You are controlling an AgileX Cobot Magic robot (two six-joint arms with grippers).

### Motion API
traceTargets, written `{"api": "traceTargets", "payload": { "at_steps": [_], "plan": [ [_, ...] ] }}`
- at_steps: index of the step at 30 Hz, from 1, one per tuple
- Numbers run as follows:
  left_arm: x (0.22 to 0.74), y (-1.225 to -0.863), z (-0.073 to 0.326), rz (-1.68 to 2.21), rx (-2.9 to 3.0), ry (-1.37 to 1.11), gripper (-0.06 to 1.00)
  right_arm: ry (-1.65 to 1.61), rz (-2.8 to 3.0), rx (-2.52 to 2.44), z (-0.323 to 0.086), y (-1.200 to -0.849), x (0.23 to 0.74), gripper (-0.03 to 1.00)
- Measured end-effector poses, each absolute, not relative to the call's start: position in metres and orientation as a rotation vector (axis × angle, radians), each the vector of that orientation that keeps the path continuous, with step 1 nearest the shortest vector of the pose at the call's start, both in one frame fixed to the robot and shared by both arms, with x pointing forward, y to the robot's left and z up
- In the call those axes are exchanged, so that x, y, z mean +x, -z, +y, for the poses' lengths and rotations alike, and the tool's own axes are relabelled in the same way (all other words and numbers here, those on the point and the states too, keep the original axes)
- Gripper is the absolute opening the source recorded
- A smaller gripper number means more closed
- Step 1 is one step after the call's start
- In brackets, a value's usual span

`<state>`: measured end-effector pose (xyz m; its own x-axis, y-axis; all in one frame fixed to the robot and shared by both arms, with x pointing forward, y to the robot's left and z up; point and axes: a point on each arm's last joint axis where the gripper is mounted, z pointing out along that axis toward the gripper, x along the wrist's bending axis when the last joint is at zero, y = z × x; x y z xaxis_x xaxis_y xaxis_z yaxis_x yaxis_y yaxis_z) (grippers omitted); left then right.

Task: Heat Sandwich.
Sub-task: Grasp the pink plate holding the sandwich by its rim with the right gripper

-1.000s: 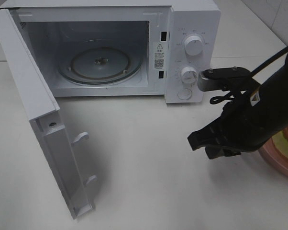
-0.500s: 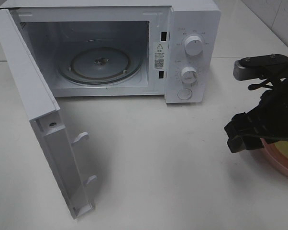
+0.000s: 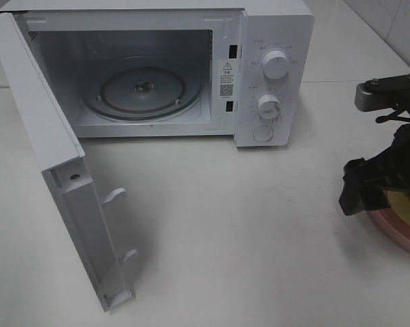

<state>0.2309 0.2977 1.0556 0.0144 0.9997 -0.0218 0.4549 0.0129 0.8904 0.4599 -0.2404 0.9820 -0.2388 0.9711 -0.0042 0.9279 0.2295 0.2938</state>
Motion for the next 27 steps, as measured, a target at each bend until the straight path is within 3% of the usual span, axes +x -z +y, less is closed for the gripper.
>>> {"api": "traceTargets", "payload": {
  "at_steps": [12,27],
  "plan": [
    [0.231,-1.056,0.298,1.54,1.542,-0.92,0.99,-0.348,2.246,1.783,-0.252,-0.982,0.468,0.89],
    [0.231,-1.056,0.298,1.54,1.542,-0.92,0.99,-0.212,2.29,1.852,-0.252,-0.943,0.489,0.87]
  ]
}}
